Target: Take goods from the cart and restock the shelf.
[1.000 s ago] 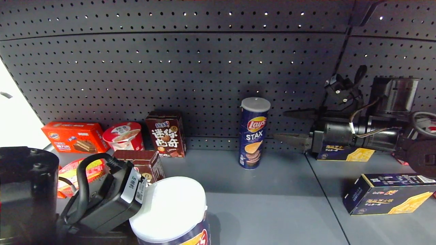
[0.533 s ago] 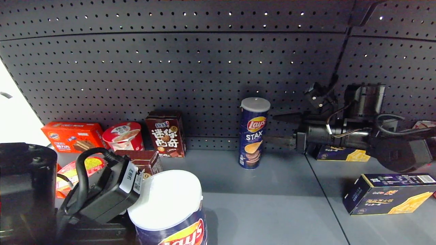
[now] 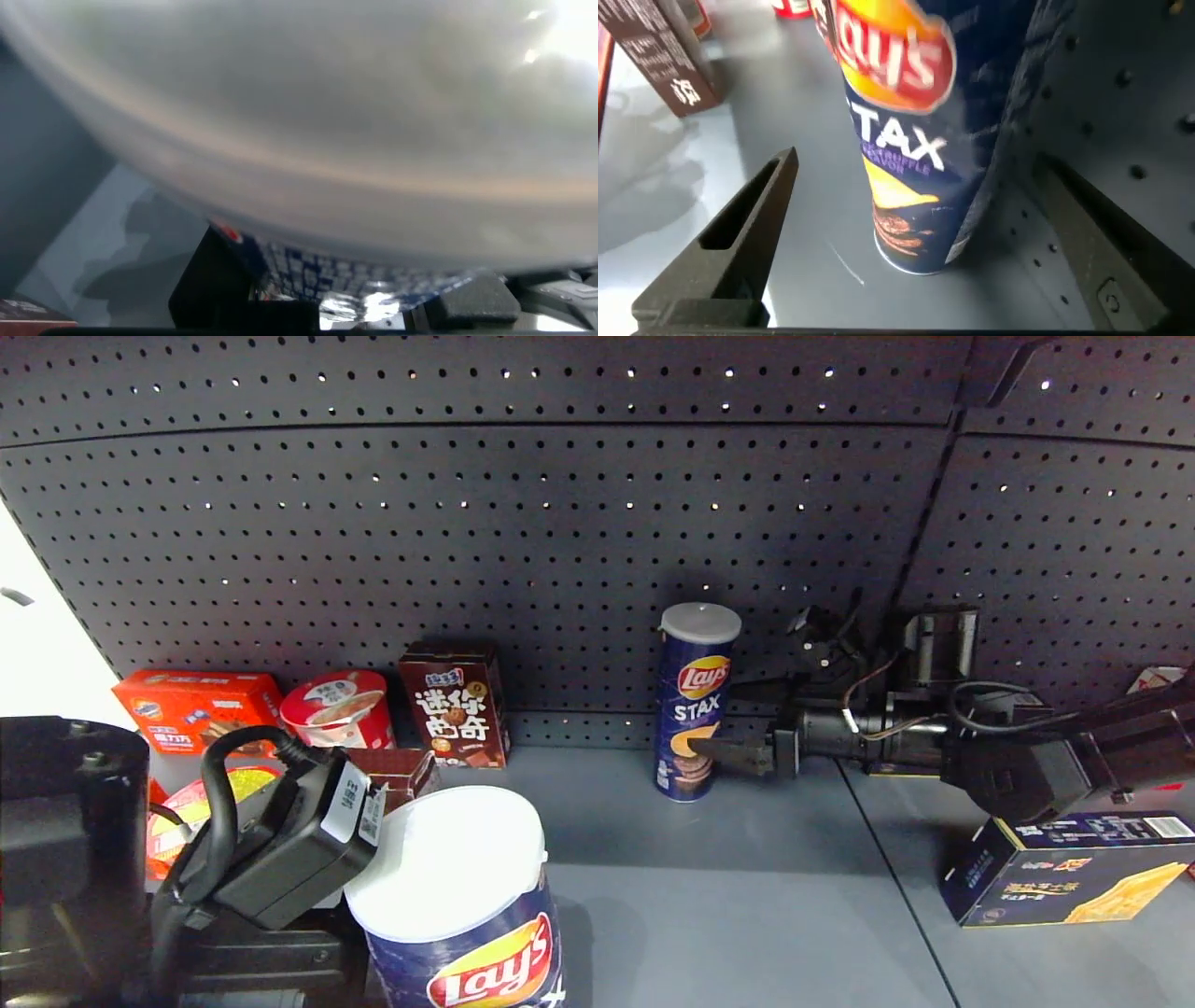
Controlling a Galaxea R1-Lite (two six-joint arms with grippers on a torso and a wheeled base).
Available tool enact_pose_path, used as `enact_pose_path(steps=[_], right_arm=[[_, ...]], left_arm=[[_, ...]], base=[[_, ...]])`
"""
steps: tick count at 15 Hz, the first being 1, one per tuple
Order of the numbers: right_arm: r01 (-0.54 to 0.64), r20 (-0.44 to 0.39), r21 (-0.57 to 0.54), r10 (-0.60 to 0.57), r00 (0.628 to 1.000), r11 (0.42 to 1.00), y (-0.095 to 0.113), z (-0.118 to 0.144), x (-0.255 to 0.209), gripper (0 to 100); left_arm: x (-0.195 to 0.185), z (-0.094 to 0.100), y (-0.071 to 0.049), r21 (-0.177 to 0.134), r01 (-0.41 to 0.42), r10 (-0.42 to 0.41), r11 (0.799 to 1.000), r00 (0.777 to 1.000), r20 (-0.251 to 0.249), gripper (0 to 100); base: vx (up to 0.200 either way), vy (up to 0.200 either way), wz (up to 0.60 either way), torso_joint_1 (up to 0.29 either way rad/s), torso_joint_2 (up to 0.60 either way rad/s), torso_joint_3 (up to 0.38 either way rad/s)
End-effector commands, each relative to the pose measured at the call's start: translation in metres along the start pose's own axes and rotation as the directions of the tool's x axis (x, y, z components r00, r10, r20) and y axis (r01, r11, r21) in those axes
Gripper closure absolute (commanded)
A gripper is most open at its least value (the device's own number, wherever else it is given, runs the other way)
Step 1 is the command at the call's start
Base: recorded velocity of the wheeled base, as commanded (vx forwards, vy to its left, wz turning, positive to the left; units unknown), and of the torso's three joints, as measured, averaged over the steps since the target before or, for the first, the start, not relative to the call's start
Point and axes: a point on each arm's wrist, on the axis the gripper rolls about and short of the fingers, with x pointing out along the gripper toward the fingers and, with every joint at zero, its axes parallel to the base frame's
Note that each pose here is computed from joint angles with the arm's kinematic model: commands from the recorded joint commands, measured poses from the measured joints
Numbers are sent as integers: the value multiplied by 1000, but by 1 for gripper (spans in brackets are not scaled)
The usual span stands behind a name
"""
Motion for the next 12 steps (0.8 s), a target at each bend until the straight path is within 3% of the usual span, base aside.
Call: enact_pose_path(steps=[1, 5, 12], right_arm=[[-6, -15, 12, 6, 1000, 1000, -2, -8, 5, 0], [-46, -13, 15, 46, 999, 999, 0, -13, 12, 0], [-86, -47, 22, 87, 995, 996, 28, -18, -3, 0]], left_arm=[[0, 0, 0, -1, 0, 0, 1000, 1000, -2, 100], [-1, 0, 2, -5, -11, 11, 1000, 1000, 1, 100], [-3, -2, 1, -5, -13, 13, 1000, 1000, 1, 100]], base=[[0, 0, 0, 0, 0, 0], [0, 0, 0, 0, 0, 0], [0, 0, 0, 0, 0, 0]])
